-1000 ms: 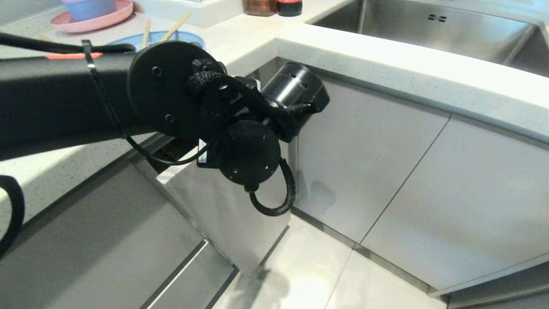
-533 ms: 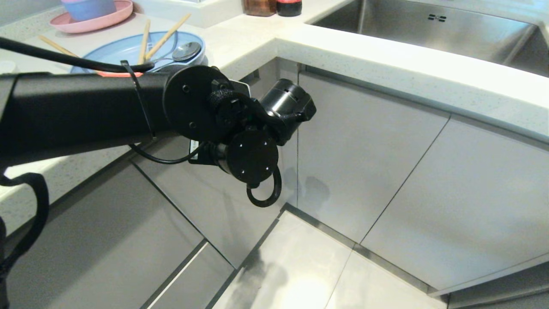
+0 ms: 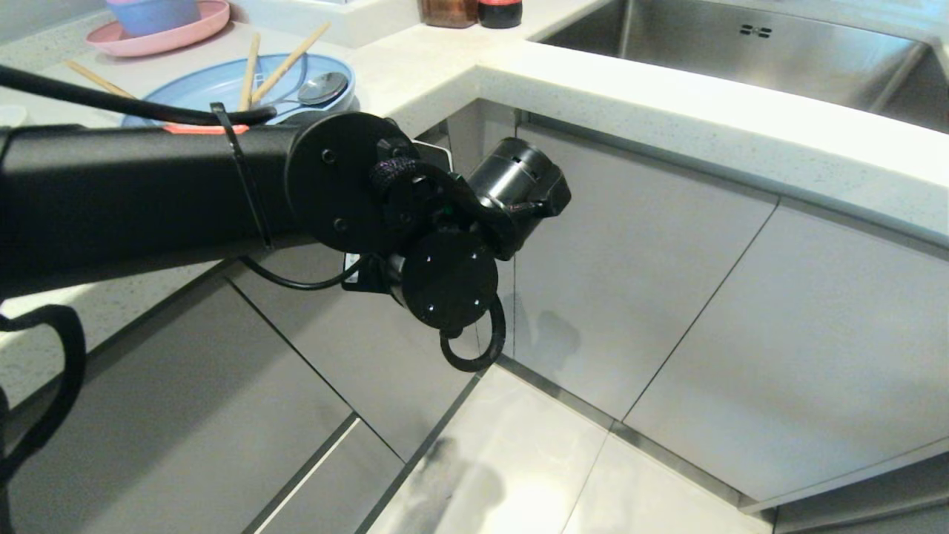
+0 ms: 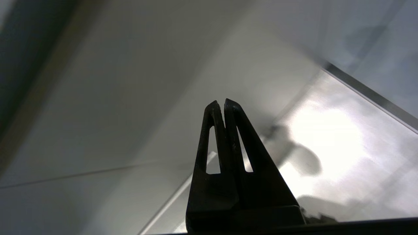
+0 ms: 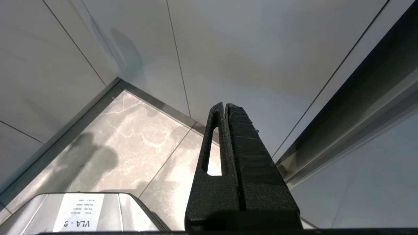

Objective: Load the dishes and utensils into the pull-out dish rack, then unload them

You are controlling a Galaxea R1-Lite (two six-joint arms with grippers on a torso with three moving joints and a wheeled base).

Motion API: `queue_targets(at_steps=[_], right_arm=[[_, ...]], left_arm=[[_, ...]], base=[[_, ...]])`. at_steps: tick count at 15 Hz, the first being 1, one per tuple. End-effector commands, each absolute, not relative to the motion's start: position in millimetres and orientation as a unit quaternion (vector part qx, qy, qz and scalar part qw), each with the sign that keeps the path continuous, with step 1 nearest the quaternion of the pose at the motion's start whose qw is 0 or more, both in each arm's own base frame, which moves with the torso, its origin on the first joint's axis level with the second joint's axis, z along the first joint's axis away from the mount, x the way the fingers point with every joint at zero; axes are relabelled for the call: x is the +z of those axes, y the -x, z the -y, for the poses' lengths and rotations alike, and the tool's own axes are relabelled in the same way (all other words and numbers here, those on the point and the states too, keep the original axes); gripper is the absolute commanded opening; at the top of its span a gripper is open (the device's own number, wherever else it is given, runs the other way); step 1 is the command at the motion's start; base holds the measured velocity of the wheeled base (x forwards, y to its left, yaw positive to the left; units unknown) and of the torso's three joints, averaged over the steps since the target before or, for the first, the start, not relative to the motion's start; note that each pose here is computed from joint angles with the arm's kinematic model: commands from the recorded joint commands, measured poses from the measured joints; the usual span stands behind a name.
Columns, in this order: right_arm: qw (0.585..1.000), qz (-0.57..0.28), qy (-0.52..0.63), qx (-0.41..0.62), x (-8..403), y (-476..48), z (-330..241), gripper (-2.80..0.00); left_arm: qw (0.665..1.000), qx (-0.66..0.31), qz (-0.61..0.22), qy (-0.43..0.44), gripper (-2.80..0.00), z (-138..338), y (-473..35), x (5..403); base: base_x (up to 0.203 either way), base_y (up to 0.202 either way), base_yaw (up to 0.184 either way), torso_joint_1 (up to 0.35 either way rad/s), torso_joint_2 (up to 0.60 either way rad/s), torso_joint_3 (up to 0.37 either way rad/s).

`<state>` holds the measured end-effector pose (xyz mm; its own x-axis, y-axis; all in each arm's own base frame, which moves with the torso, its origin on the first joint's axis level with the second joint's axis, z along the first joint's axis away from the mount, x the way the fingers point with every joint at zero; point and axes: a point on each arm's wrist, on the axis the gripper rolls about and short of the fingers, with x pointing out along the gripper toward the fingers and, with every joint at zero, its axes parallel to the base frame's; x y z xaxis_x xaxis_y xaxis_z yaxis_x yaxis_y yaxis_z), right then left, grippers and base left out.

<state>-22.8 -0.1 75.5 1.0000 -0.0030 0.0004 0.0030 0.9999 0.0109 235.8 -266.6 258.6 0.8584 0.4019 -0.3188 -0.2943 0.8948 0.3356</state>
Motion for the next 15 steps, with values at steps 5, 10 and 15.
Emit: queue_targets(at_steps=[5, 10, 15], right_arm=[[1.000, -0.001, -0.005, -0.002, 75, 23, 0, -2.80], [1.000, -0.001, -0.005, -0.002, 75, 23, 0, -2.80], [1.000, -0.001, -0.005, -0.002, 75, 23, 0, -2.80]], left_arm=[[0.971, 0.018, -0.234, -0.041, -2.80, 245, -186, 317], [0.947, -0.196, -0.247, 0.064, -2.80, 184, -134, 380], [0.951, -0.222, -0.151, 0.153, -2.80, 77, -79, 424]], base=[[0.000, 0.000, 0.000, 0.000, 0.00, 0.000], [0.000, 0.000, 0.000, 0.000, 0.00, 0.000], [0.000, 0.000, 0.000, 0.000, 0.00, 0.000]])
